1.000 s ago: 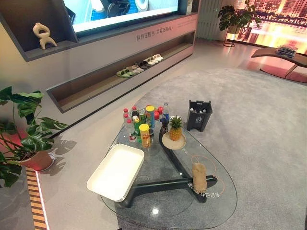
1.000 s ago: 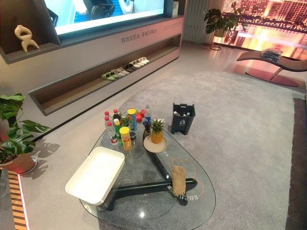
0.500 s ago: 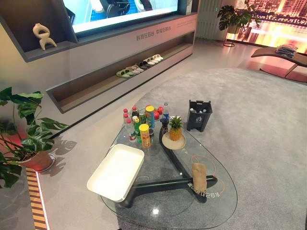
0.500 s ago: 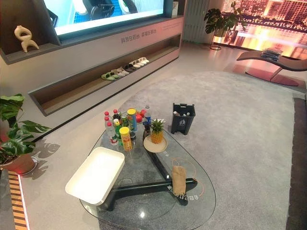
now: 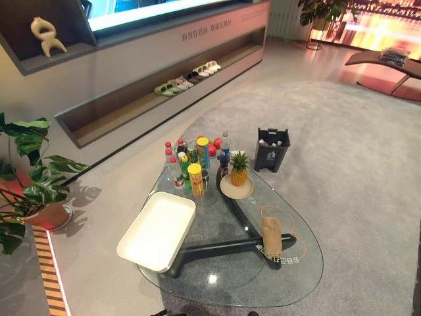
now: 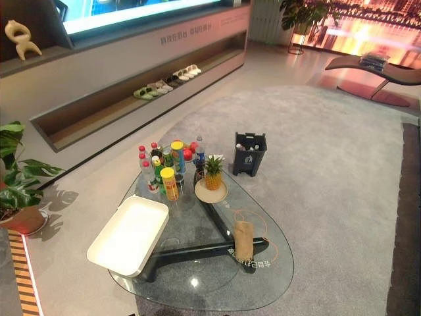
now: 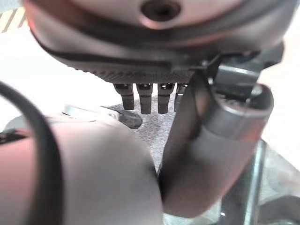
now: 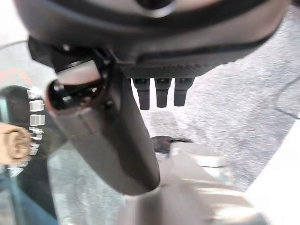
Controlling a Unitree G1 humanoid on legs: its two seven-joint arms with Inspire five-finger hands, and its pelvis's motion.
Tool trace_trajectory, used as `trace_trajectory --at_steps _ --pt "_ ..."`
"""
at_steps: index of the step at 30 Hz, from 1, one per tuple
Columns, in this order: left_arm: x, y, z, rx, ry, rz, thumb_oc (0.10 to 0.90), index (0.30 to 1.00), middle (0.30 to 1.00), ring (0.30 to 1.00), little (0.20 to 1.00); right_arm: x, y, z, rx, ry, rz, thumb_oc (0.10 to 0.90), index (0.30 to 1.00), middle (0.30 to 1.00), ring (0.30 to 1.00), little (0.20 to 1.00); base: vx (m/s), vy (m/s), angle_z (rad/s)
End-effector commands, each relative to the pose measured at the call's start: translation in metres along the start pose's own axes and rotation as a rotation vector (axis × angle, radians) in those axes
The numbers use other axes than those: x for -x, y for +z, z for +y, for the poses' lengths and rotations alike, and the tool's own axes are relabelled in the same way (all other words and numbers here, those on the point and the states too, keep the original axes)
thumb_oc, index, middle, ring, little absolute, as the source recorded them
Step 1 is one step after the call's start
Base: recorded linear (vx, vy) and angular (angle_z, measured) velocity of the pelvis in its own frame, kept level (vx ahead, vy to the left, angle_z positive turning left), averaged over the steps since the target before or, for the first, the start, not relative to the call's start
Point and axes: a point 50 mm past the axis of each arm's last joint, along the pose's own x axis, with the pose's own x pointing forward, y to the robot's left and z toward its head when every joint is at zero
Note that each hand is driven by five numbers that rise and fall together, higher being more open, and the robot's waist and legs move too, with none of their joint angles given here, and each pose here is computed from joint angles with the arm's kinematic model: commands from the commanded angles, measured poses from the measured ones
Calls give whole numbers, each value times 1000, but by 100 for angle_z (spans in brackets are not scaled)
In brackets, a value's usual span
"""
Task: Wipe the table with a cloth and put it in the basket.
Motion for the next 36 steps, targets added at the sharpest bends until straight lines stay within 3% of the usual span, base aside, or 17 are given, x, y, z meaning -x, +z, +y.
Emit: trace_trajectory --at_steps 1,9,13,18,29,36 --pt "-1 17 3 -29 28 -33 800 900 900 900 900 -1 56 4 -19 -12 -234 800 900 900 900 900 -80 -55 -1" --pt "-1 41 -6 -34 5 -132 800 900 900 900 900 16 126 3 -95 -49 -600 800 900 900 900 900 -84 -34 6" --pt "-1 51 -23 -17 -29 -190 800 900 900 900 900 37 164 24 -118 -74 -750 800 900 900 900 900 -110 52 4" --pt "2 67 -39 22 -61 -266 800 900 900 900 900 84 208 52 -113 -109 -979 800 900 900 900 900 -98 67 0" --pt "9 97 -58 51 -122 -386 800 900 900 900 900 142 247 59 -305 -151 -1287 800 900 900 900 900 -42 49 2" --pt "14 113 -70 51 -148 -427 800 900 900 900 900 172 267 60 -322 -275 -1453 800 900 900 900 900 -7 29 -5"
